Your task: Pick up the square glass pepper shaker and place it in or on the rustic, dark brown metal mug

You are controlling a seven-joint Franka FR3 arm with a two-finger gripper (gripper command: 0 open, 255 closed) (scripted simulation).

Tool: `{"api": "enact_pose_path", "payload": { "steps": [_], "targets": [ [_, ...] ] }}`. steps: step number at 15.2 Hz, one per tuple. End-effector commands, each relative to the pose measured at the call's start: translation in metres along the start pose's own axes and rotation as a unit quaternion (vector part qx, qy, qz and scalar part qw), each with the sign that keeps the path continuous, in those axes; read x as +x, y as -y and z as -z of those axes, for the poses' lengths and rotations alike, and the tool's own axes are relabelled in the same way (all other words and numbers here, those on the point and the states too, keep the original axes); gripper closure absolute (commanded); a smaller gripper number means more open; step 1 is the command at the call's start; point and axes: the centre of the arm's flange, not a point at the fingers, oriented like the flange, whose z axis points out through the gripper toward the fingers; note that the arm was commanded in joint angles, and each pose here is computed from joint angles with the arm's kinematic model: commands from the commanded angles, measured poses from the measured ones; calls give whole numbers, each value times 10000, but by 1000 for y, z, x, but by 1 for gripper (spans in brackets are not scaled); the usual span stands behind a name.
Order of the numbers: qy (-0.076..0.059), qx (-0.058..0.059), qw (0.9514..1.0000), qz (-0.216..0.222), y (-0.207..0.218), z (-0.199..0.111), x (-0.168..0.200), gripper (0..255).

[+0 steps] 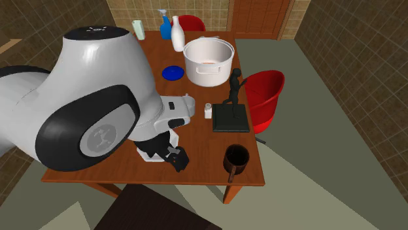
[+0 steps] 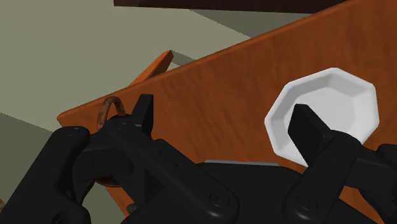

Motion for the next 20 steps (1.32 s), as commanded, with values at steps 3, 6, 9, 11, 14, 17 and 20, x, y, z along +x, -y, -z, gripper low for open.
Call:
{"api": "enact_pose_path", "payload": {
  "steps": [3,6,9,11,14,17,20],
  "targets": [
    [-49,22,10000,-2,4,-11,22,0],
    [-123,55,9999,-4,10,-28,55,0],
    [-196,88,9998,-6,16,-45,88,0],
    [-245,110,9996,-8,20,-55,110,0],
    [-319,143,9994,-10,27,-70,144,0],
    [-392,176,9991,-12,33,-85,177,0],
    [-466,210,9987,-15,40,-100,211,0]
  ]
}}
